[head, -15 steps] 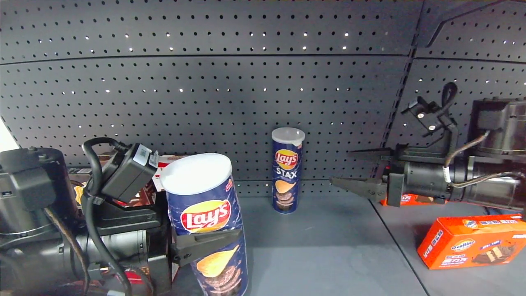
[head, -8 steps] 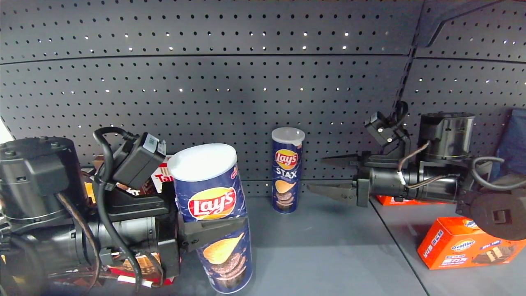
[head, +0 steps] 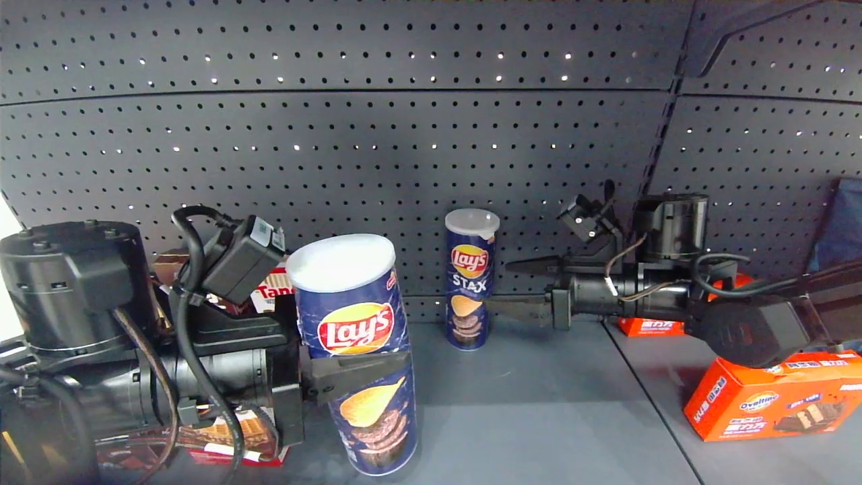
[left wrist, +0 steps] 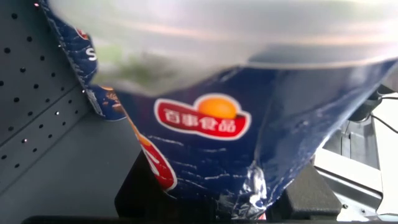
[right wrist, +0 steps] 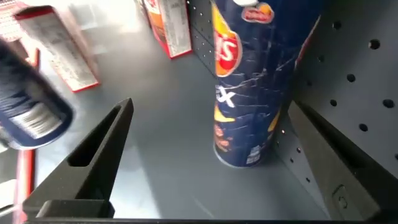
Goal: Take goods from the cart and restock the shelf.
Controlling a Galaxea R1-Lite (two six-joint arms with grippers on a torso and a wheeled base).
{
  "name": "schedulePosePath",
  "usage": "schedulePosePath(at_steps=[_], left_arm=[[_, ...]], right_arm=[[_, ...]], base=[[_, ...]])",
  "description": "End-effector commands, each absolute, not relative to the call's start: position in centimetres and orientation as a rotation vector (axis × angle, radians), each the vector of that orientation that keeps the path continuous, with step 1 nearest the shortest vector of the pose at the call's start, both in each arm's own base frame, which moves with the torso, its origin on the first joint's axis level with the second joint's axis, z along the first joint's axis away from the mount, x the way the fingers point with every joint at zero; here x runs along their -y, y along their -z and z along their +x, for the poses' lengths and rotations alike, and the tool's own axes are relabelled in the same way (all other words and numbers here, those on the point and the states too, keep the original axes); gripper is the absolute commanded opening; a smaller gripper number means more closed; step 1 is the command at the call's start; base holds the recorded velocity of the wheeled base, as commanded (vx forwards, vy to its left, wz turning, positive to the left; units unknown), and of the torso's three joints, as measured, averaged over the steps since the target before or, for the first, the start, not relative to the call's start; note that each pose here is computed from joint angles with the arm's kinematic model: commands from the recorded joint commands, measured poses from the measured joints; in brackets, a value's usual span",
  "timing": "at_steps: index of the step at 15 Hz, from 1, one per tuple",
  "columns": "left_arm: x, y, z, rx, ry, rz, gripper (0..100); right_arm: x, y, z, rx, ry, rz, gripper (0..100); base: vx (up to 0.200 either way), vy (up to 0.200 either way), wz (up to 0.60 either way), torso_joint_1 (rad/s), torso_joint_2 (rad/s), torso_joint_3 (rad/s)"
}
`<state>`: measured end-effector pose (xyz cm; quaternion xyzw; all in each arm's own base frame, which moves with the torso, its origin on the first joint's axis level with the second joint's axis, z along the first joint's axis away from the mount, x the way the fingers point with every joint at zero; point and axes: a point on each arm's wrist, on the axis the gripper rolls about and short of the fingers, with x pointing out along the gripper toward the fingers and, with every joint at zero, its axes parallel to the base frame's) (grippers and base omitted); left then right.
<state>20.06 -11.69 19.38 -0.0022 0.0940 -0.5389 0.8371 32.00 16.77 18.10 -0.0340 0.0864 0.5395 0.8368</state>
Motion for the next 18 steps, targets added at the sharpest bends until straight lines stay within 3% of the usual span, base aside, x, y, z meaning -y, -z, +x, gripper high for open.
schedulePosePath(at_steps=[1, 18], left_arm=[[11.8, -19.3, 20.2, -0.205, 1.141, -0.005, 0], [11.7, -18.9, 20.2, -0.218, 1.134, -0.007, 0]], right_arm=[[-17.4, -16.8, 33.2, -0.209, -1.143, -0.069, 100], [-20.1, -12.9, 37.9, -0.244, -1.134, -0.071, 100]], base=[[0.000, 0.000, 0.00, 0.000, 0.00, 0.000], [0.000, 0.000, 0.00, 0.000, 0.00, 0.000]])
